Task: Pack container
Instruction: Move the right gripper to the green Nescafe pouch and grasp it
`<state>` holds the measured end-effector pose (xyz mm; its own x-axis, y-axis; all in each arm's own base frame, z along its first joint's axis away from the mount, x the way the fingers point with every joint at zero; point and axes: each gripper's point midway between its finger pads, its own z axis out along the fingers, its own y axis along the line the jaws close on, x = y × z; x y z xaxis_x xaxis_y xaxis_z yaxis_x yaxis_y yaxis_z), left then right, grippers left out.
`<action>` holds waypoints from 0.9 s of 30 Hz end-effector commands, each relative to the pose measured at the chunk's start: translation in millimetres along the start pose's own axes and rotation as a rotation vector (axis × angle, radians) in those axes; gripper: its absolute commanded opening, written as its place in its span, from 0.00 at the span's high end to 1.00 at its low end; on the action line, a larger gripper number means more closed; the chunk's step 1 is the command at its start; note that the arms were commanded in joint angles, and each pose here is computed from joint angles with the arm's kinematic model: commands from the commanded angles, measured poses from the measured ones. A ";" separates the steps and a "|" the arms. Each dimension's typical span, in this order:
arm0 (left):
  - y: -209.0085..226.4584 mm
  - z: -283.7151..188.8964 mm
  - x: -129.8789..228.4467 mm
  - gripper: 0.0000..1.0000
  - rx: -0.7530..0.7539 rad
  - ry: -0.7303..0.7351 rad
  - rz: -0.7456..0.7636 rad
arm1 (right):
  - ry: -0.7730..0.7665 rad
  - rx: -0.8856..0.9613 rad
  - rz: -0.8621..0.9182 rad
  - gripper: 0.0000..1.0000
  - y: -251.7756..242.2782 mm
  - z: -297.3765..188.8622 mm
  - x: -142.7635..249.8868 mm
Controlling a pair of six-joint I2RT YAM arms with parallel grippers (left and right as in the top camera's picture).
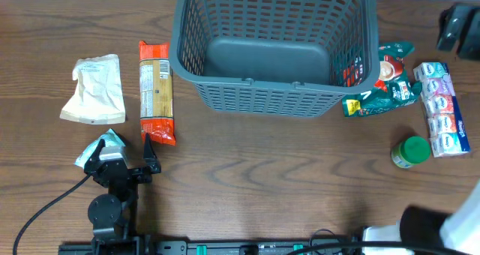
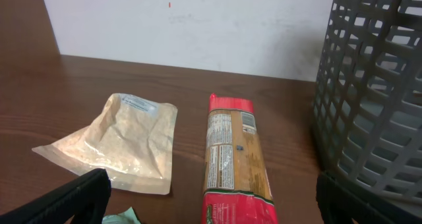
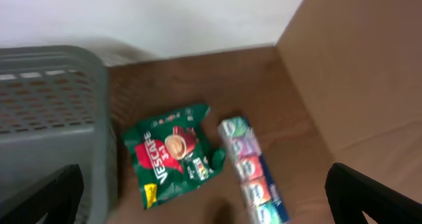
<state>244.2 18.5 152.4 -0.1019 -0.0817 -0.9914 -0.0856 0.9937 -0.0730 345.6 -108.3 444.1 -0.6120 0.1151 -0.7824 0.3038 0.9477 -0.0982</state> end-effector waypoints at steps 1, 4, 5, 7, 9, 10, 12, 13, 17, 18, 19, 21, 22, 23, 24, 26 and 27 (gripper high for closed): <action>3.5 1.1 16.4 0.01 -0.016 0.049 -0.013 | 0.085 -0.118 0.088 0.01 0.8 36.7 7.6; 3.5 1.1 16.4 0.01 -0.016 0.049 -0.013 | 0.175 -0.110 0.104 0.01 -11.8 74.9 20.7; 3.5 1.1 16.4 0.01 -0.016 0.049 -0.013 | 0.194 -0.106 0.074 0.01 -14.7 85.1 24.0; 3.5 1.1 16.4 0.01 -0.016 0.049 -0.013 | 0.218 -0.116 0.000 0.01 -15.6 100.5 28.2; 3.5 1.1 16.4 0.01 -0.016 0.049 -0.013 | 0.238 -0.123 -0.028 0.01 -15.1 113.2 31.5; 3.5 1.1 16.4 0.01 -0.016 0.049 -0.013 | 0.244 -0.125 -0.029 0.01 -14.6 117.2 32.5; 3.5 1.1 16.4 0.01 -0.016 0.049 -0.013 | 0.252 -0.125 -0.029 0.01 -14.8 122.4 33.9; 3.5 1.1 16.4 0.01 -0.016 0.049 -0.013 | 0.248 -0.123 -0.027 0.01 -15.6 124.9 32.8; 3.5 1.1 16.4 0.01 -0.016 0.049 -0.013 | 0.235 -0.144 -0.124 0.01 -14.2 136.1 30.5; 3.5 1.1 16.4 0.01 -0.016 0.049 -0.013 | 0.236 -0.166 -0.164 0.01 -11.1 139.6 31.6; 3.5 1.1 16.4 0.01 -0.016 0.049 -0.013 | 0.237 -0.191 -0.200 0.01 -7.4 142.8 32.9; 3.5 1.1 16.4 0.01 -0.016 0.049 -0.013 | 0.256 -0.225 -0.241 0.01 -3.3 155.0 38.7; 3.5 1.1 16.4 0.01 -0.016 0.049 -0.013 | 0.270 -0.227 -0.238 0.01 -3.4 161.7 41.9; 3.5 1.1 16.4 0.01 -0.016 0.049 -0.013 | 0.302 -0.233 -0.222 0.01 -2.7 174.2 49.2; 3.5 1.1 16.4 0.01 -0.016 0.049 -0.013 | 0.331 -0.238 -0.205 0.01 -2.0 184.4 56.1; 3.5 1.1 16.4 0.01 -0.016 0.049 -0.013 | 0.387 -0.246 -0.177 0.01 0.1 201.9 69.8; 3.5 1.1 16.4 0.01 -0.016 0.049 -0.013 | 0.414 -0.251 -0.167 0.01 1.1 210.1 76.8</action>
<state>244.2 18.5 152.3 -0.1022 -0.0821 -0.9914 -0.0856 0.9936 -0.0734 441.8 -157.8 292.1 -0.8521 0.0037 -0.5233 0.0373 0.9979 -0.0536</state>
